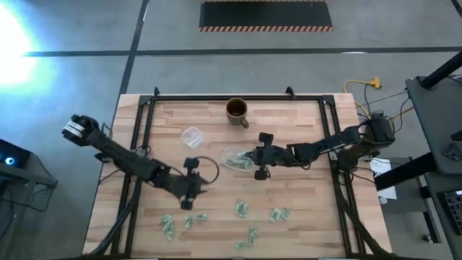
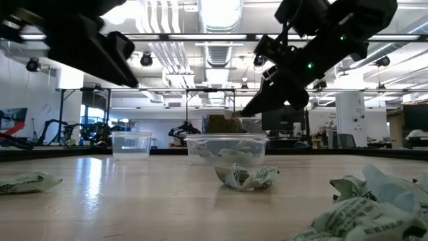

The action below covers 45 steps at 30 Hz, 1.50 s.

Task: Pick and place Stevia / Truvia into bins
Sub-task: Put the green stevia packet into the transparent container

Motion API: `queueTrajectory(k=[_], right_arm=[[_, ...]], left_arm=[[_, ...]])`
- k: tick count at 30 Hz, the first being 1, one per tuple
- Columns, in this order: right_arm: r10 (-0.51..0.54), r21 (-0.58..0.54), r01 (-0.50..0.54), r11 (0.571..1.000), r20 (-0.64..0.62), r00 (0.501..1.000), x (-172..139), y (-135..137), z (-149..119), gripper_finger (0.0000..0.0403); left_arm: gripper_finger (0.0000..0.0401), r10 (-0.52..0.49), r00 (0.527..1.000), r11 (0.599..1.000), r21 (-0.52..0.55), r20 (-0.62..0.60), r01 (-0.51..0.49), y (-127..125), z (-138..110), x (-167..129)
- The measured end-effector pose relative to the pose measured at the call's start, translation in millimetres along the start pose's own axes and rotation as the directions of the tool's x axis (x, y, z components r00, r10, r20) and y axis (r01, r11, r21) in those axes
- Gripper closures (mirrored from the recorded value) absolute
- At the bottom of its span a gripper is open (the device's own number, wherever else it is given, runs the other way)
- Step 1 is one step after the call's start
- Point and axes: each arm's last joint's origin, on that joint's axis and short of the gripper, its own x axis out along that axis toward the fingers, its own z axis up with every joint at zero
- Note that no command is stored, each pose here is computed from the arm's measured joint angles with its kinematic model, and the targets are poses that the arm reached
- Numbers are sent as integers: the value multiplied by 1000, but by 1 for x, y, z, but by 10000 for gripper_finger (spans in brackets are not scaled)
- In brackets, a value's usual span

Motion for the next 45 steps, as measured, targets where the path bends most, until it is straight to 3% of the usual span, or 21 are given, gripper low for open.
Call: queueTrajectory(k=[8,18,23,28,36,45], right_arm=[[23,-14,-23,1000,-5,1000,15,2,-7,364],[16,-12,-16,1000,15,1000,19,2,-7,273],[214,-70,-209,975,64,975,10,13,0,250],[330,-126,-320,939,76,941,3,30,2,250],[341,-145,-331,933,53,939,0,36,-1,268],[342,-153,-332,931,44,939,0,36,-1,283]], left_arm=[[273,-116,993,990,-77,-16,114,-30,-8,-8],[273,-192,981,972,-146,-30,186,-43,-12,-14],[273,-198,980,971,-144,-28,192,-44,-12,-14],[273,-194,980,972,-146,-40,186,-44,-18,-12],[273,-284,957,935,-237,-56,263,-50,-30,-4],[273,-319,940,937,-188,-121,294,-80,-46,22]])
